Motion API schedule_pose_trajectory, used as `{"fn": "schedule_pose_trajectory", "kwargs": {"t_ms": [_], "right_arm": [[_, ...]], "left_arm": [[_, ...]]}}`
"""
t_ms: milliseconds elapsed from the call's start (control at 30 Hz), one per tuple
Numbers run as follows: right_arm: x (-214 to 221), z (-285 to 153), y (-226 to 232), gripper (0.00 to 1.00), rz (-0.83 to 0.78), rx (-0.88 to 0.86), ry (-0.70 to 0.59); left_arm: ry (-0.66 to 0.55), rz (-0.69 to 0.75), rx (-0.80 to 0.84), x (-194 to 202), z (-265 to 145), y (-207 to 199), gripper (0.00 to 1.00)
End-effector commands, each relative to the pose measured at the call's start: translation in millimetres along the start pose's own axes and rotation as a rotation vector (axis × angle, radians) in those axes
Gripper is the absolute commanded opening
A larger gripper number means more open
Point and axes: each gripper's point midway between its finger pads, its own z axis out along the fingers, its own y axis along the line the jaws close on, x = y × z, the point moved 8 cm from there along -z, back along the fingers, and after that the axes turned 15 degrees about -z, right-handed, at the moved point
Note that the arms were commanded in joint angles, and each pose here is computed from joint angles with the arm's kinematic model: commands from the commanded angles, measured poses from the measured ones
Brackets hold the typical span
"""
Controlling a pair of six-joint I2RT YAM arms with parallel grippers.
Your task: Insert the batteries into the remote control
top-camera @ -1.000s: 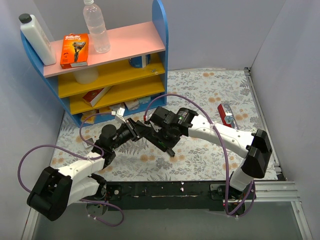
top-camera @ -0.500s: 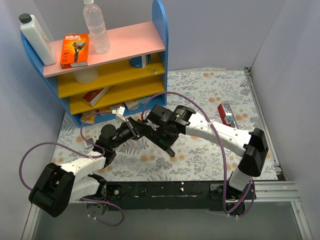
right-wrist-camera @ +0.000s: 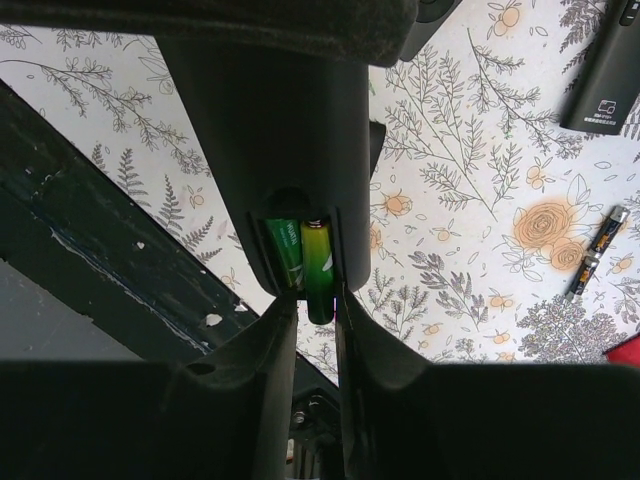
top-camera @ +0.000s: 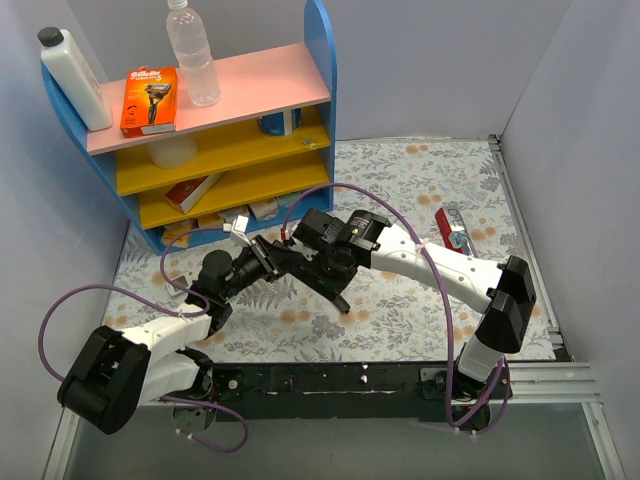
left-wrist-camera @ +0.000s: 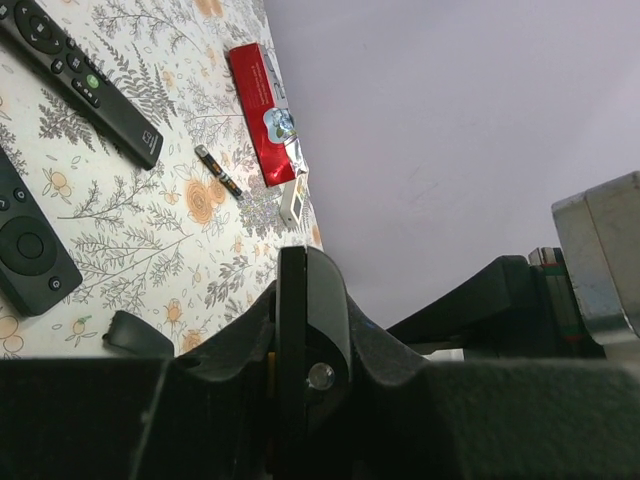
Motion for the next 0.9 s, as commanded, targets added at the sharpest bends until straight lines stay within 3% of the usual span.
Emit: {"fn": "schedule_pose_trajectory", "kwargs": {"t_ms": [0,133,467,633,700,733,800,867], "right_arm": [[-10.3,-19.8,-4.4,0.29,-0.003,0.028,-0.095],[-9.1,-27.0,-4.4,0.3,0.002,0.035,-0.114],[-19.1,-72.8,-14.6,0.52,0.043,0.119,-0.289],[-14.4,-85.1,-14.4,0.52,0.065,0.11,-0.403],[-0.7,-72.5,-12.9,0.51,0.028,0.077,-0.399],[-0.2,-82.4,-14.1,0.5,0.012,0.082,-0.496],[15.6,-67.4,-8.6,0.5,-0.064,0.0,-0.525],[22.3,-79.1,-6.1,0.48,-0.194,-0.019,-0.677]], "left_arm": [[0.015,-0.057,0.016,4.0,-3.1,-6.0,0.0],[0.002,-0.095,0.001,3.4,-2.6,-3.3,0.0],[-0.008,-0.151,-0.015,4.6,-4.5,2.7,0.0],[-0.004,-0.188,-0.004,3.4,-3.9,-1.2,0.0],[0.009,-0.205,-0.001,3.9,-3.7,-2.7,0.0],[0.01,-0.223,0.001,3.3,-3.4,-3.5,0.0],[0.019,-0.238,0.001,4.2,-3.3,-4.9,0.0],[0.035,-0.244,0.0,4.5,-2.2,-8.1,0.0]]}}
